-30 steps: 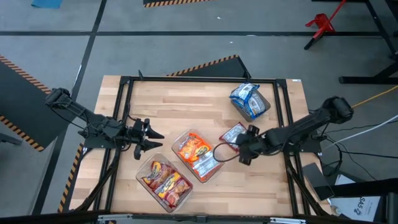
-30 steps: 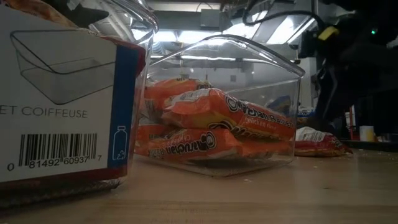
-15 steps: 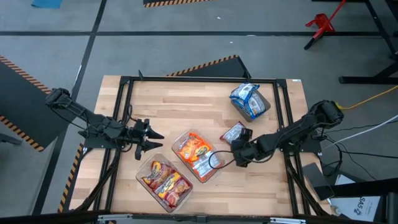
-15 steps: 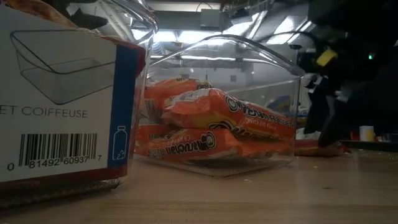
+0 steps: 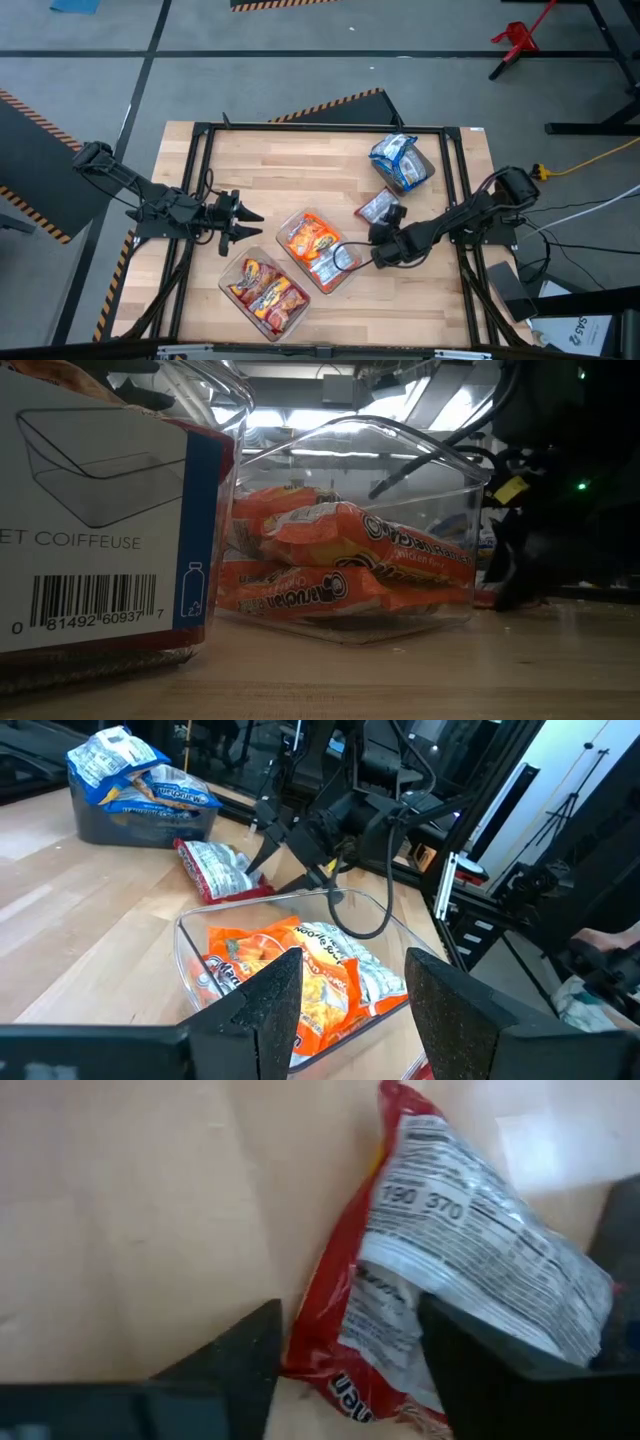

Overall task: Sort Maruchan noodles
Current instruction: Put the red noodle pack into the bottom transparent bin

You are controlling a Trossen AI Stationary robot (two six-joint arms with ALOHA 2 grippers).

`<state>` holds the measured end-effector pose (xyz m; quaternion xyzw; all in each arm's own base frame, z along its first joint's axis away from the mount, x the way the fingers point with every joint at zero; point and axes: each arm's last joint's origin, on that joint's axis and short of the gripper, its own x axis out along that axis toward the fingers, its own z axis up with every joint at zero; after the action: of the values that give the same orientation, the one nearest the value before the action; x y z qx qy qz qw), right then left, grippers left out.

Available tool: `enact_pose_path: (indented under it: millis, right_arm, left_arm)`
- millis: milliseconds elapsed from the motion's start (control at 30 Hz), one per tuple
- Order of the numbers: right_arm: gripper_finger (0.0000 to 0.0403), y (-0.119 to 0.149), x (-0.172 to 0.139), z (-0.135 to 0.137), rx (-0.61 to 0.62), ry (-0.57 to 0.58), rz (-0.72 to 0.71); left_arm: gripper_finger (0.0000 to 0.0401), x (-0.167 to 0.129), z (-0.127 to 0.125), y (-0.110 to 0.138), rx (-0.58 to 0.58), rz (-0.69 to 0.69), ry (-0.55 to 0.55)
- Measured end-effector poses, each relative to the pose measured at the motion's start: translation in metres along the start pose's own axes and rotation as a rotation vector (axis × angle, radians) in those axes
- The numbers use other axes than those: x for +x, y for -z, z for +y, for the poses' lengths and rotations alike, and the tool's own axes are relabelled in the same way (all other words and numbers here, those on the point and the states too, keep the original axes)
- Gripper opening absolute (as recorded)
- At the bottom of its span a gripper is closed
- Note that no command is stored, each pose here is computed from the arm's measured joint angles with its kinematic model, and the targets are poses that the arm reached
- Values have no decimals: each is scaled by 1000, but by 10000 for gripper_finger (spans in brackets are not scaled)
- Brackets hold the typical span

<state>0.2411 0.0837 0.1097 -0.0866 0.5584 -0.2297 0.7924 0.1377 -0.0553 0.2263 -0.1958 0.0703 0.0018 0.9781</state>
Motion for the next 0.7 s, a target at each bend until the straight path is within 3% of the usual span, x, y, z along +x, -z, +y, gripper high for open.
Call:
enact_pose_path:
  millis: [333, 467, 700]
  right_arm:
    - [19, -4, -4, -1, 129, 8, 30]
    - [12, -20, -18, 2, 166, -41, 79]
    - [1, -55, -65, -13, 236, 15, 40]
  left_arm:
    - [172, 0, 0, 0, -9, -3, 0]
    - [172, 0, 0, 0, -31, -3, 1]
    - [172, 0, 0, 0, -35, -3, 2]
